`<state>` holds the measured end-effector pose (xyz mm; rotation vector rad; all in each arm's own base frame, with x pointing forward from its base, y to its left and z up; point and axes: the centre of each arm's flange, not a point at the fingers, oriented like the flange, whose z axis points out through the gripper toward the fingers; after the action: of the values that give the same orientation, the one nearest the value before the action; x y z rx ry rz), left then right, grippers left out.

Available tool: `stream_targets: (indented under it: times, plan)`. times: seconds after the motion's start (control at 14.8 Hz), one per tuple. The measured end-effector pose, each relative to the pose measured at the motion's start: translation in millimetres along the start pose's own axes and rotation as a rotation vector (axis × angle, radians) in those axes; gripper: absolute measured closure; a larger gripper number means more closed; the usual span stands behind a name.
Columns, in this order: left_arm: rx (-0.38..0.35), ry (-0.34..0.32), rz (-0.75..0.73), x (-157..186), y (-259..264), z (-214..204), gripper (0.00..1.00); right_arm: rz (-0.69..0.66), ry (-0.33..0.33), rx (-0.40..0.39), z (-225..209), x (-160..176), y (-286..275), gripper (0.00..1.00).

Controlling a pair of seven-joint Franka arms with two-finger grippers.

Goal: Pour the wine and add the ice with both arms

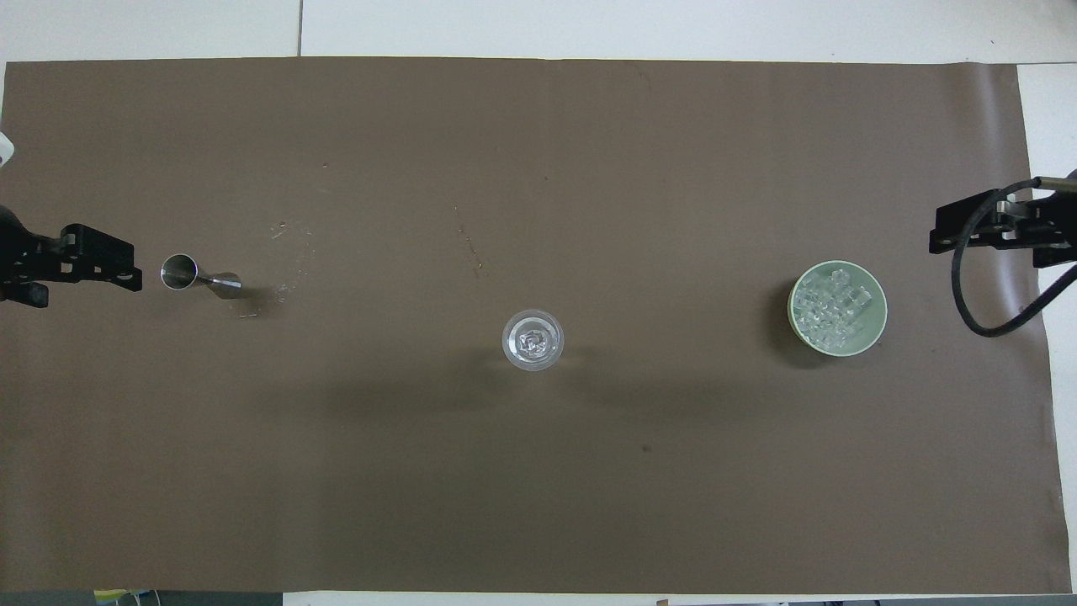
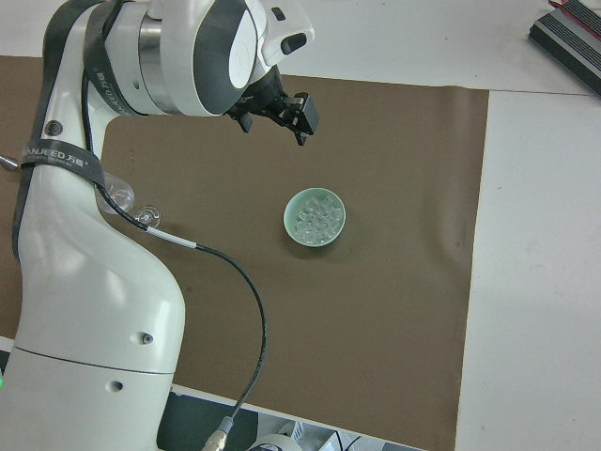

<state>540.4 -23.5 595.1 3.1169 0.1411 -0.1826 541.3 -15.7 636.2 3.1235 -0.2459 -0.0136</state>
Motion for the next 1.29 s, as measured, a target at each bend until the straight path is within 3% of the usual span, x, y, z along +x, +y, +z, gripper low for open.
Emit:
stream_targets:
  times: [0.34, 0.88, 1.29]
  plan:
    - [-0.005, 0.045, 0.068, 6.2, -6.4, -2.5, 0.00, -0.092, -0.030, -0.020, -5.4, -6.9, 39.1, 0.00]
    - [0.052, 0.044, 0.143, 6.2, -7.2, -1.5, 0.00, -0.049, -0.043, -0.008, -0.5, -13.2, 66.0, 0.00]
    - [0.051, 0.054, 0.141, 7.2, -8.2, -2.6, 0.00, -0.097, -0.050, -0.010, 5.3, -14.4, 42.2, 0.00]
